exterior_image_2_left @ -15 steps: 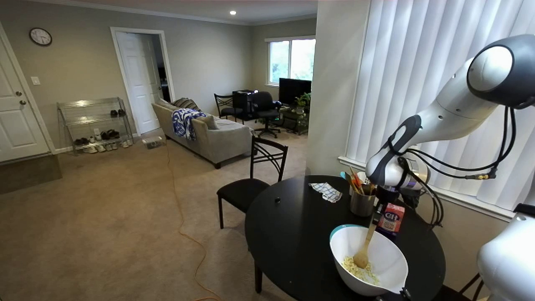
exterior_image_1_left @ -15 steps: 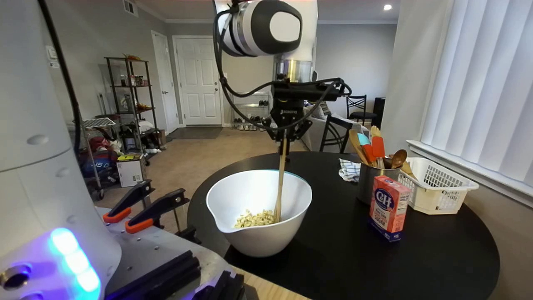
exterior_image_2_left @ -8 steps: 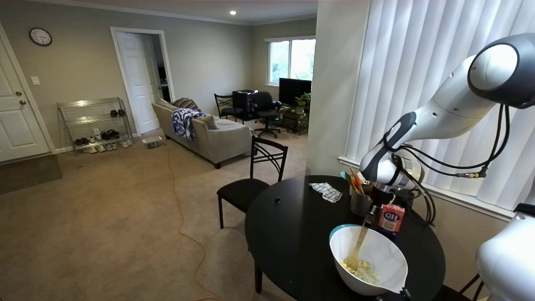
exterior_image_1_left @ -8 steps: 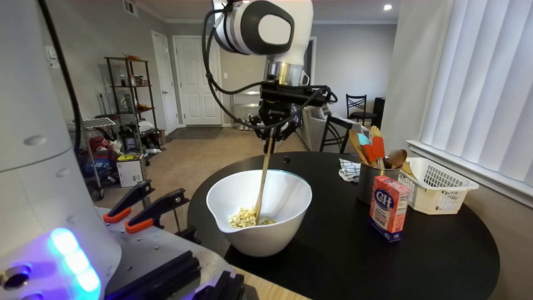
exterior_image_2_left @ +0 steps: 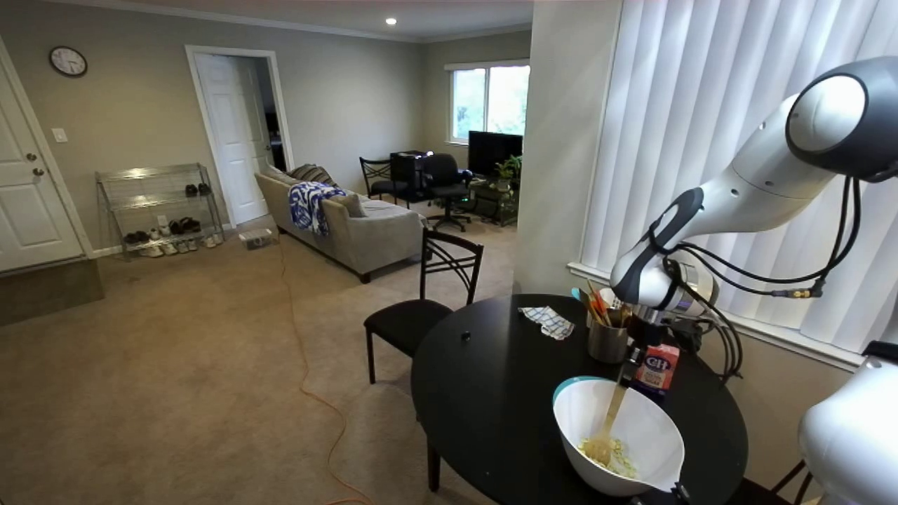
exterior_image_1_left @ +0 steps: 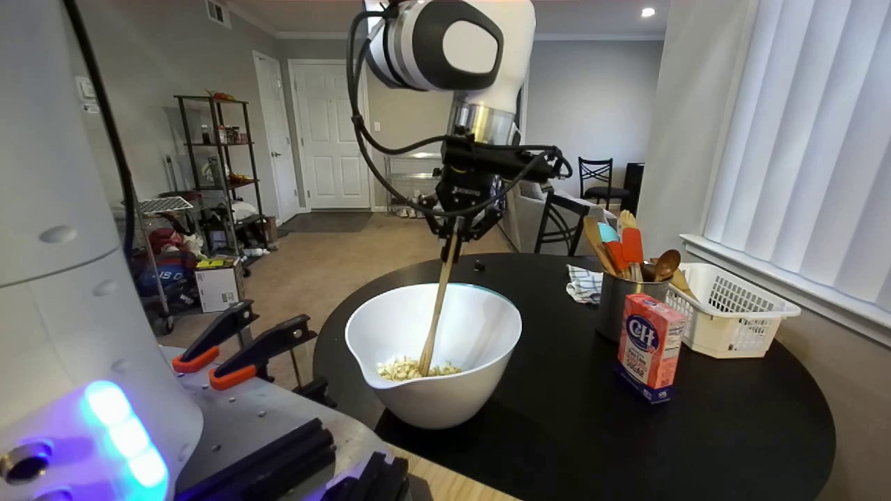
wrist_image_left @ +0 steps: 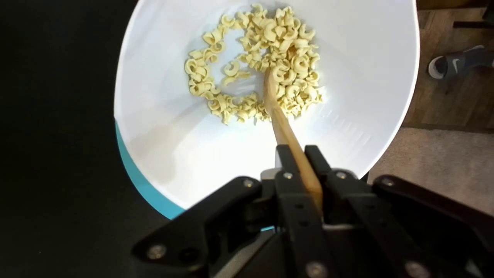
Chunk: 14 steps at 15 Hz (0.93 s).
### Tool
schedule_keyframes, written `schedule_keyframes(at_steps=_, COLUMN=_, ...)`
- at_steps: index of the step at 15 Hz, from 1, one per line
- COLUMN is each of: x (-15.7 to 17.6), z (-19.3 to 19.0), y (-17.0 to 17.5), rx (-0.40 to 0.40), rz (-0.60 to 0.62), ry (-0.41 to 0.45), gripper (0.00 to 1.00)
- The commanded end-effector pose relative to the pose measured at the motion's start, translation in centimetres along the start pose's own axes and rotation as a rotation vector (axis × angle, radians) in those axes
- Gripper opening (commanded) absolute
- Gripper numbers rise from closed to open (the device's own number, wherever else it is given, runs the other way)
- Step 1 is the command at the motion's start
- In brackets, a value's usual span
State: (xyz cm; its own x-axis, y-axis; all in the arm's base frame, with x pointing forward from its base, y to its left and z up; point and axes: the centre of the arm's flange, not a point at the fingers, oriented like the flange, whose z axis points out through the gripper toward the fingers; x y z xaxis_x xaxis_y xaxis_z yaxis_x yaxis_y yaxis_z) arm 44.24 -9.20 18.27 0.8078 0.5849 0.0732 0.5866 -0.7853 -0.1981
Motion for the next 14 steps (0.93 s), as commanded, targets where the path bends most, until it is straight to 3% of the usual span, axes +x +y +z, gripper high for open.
schedule_keyframes(at_steps=1, x=-0.9, z=-0.2, y=0.3, rx=-0.004, rz=-0.018, ry=-0.038, gripper=0.05)
schedule_keyframes(at_steps=9, x=-4.4, z=0.6, y=1.7, rx=0.007, rz=0.026, ry=-0.091, gripper=0.05)
schedule_keyframes(at_steps=14, x=-5.2, z=0.6, y=2.2, rx=0.087, rz=0.049, ry=-0.081, gripper=0.05)
